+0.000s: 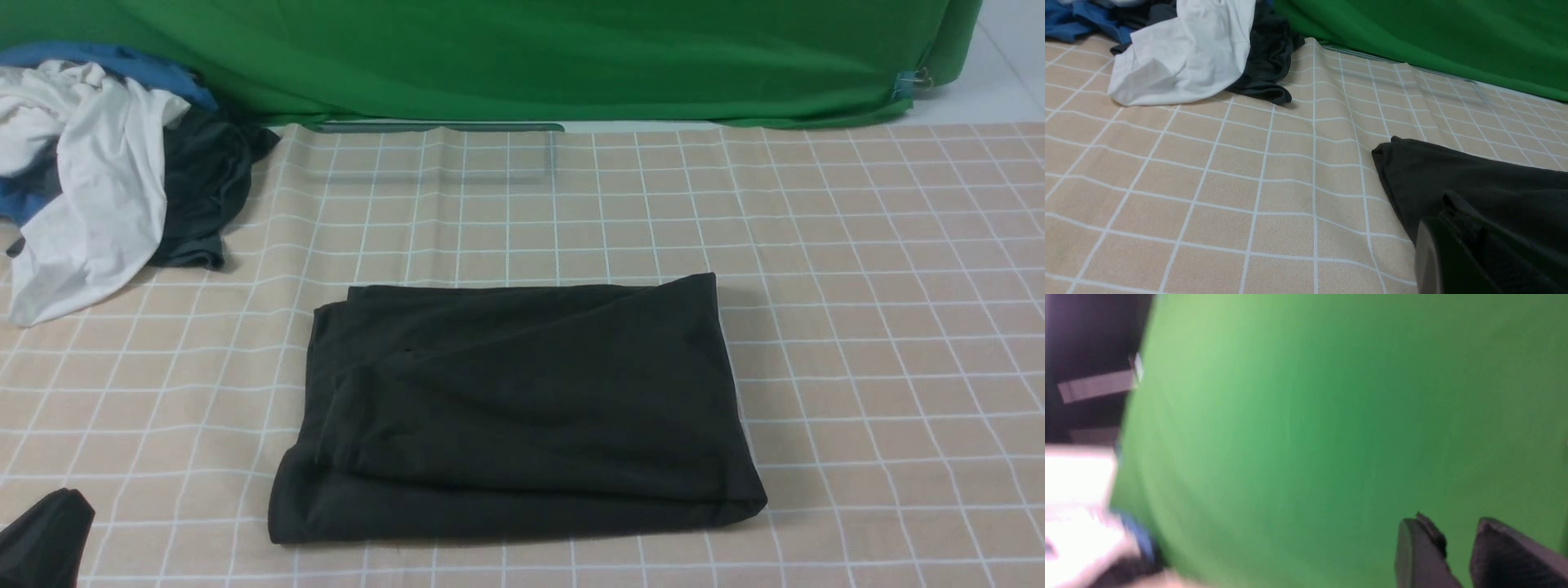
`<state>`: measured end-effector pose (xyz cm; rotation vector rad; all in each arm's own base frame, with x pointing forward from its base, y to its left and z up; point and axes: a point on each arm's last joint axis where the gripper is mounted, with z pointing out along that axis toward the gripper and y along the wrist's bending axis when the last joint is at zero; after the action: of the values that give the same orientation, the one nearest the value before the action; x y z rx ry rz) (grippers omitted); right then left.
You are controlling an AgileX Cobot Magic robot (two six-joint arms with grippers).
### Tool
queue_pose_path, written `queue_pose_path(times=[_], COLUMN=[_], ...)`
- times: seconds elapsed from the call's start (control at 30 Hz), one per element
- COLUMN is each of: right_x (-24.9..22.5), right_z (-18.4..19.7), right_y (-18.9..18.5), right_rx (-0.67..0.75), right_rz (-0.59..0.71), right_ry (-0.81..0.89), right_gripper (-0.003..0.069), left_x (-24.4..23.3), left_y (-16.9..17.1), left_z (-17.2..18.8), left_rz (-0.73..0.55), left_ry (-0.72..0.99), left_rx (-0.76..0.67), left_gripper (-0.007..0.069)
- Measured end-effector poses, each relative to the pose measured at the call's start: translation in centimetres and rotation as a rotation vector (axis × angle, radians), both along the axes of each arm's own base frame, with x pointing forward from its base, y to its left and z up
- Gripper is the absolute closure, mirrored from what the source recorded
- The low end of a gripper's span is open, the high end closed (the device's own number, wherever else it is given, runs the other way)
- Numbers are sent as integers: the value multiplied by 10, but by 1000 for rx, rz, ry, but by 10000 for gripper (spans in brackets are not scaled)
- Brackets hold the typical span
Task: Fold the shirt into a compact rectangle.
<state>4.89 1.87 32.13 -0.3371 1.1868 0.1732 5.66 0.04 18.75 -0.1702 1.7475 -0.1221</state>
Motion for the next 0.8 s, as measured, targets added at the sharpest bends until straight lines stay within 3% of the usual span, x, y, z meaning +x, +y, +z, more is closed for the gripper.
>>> queue_pose_path(times=[0.17,0.33,0.8], right_x=[18,14,7], right_z=[-73,-128,-133], right_y=[-7,-12,-14], right_rx=[-54,-92,-55], right_rz=[-189,-268,-300], right_ry=[268,486,506], right_gripper=[424,424,421], left_x=[0,0,0], left_y=[0,0,0], left_z=[0,0,0], left_rz=[0,0,0], left_ry=[0,0,-1], left_rx=[1,1,1], left_gripper=[612,612,612])
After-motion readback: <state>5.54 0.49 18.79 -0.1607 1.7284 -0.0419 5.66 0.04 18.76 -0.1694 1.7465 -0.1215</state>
